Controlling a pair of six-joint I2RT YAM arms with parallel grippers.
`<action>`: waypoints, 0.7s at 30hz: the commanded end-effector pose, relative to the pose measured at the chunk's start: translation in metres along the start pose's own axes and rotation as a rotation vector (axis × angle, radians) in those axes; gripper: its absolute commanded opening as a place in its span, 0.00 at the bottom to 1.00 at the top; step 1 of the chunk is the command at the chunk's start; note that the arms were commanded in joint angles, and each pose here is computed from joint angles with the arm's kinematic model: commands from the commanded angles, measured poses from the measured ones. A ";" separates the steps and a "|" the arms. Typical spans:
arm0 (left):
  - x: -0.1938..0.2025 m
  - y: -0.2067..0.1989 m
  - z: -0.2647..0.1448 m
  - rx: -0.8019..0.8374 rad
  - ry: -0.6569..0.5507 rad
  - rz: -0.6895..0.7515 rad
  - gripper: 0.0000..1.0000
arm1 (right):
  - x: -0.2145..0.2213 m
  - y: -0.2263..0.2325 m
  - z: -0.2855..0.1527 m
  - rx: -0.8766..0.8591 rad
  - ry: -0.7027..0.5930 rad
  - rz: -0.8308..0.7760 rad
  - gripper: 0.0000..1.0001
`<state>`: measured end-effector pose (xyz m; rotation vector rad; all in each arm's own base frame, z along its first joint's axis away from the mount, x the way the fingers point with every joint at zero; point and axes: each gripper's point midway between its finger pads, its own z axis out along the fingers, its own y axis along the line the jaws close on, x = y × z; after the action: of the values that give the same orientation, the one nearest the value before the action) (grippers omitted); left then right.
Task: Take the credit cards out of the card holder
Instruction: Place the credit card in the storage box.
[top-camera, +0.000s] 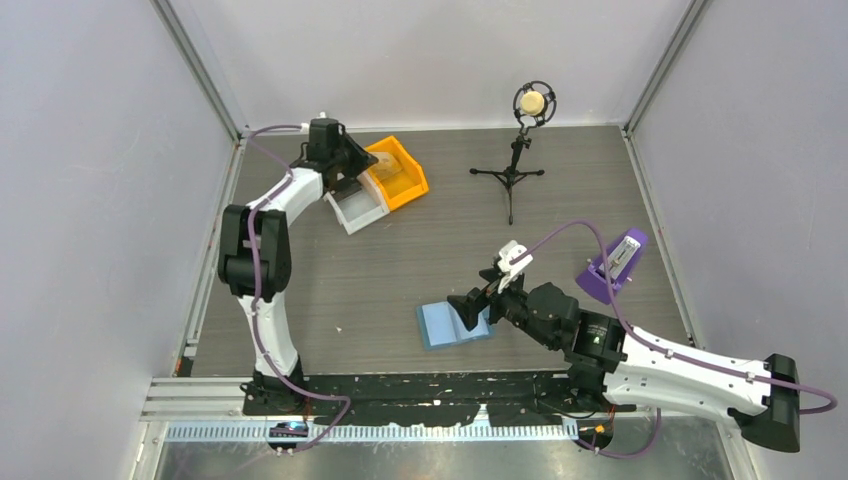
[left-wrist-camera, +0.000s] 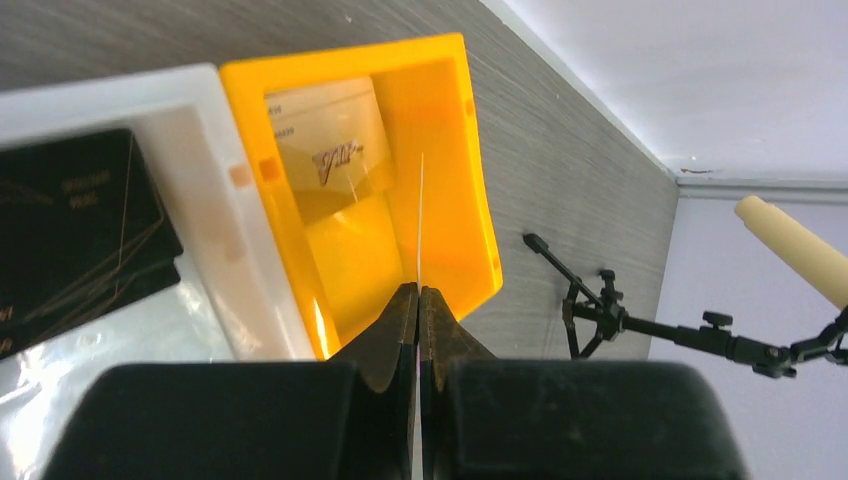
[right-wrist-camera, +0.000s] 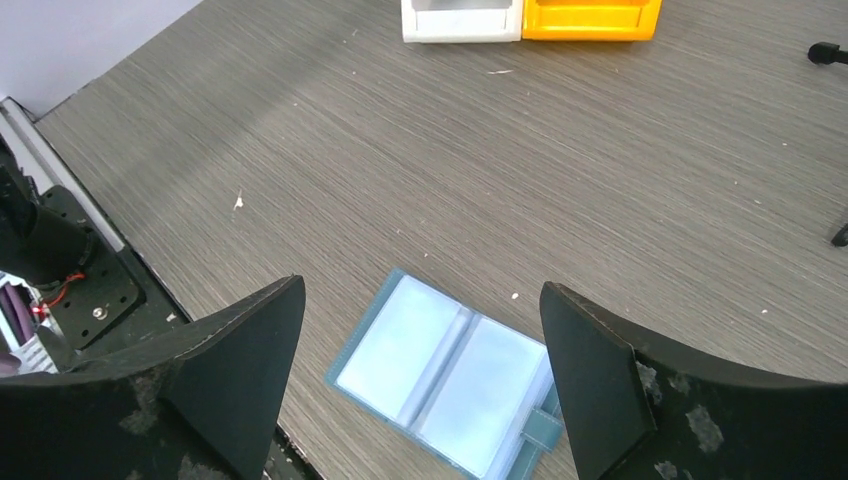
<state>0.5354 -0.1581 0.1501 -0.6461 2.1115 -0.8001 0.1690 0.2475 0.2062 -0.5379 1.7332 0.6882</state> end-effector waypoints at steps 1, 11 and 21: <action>-0.028 -0.017 0.013 0.029 -0.047 0.005 0.00 | -0.015 -0.003 0.004 0.035 -0.032 0.000 0.95; -0.028 -0.004 0.037 -0.010 -0.035 0.004 0.00 | -0.013 -0.009 0.017 0.072 -0.016 -0.006 0.95; -0.026 0.010 0.047 -0.063 -0.023 0.040 0.00 | -0.017 -0.019 0.017 0.095 -0.029 0.011 0.95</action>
<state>0.5757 -0.1588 0.1194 -0.6699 2.1569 -0.7554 0.1911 0.2421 0.1810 -0.5199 1.8146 0.5659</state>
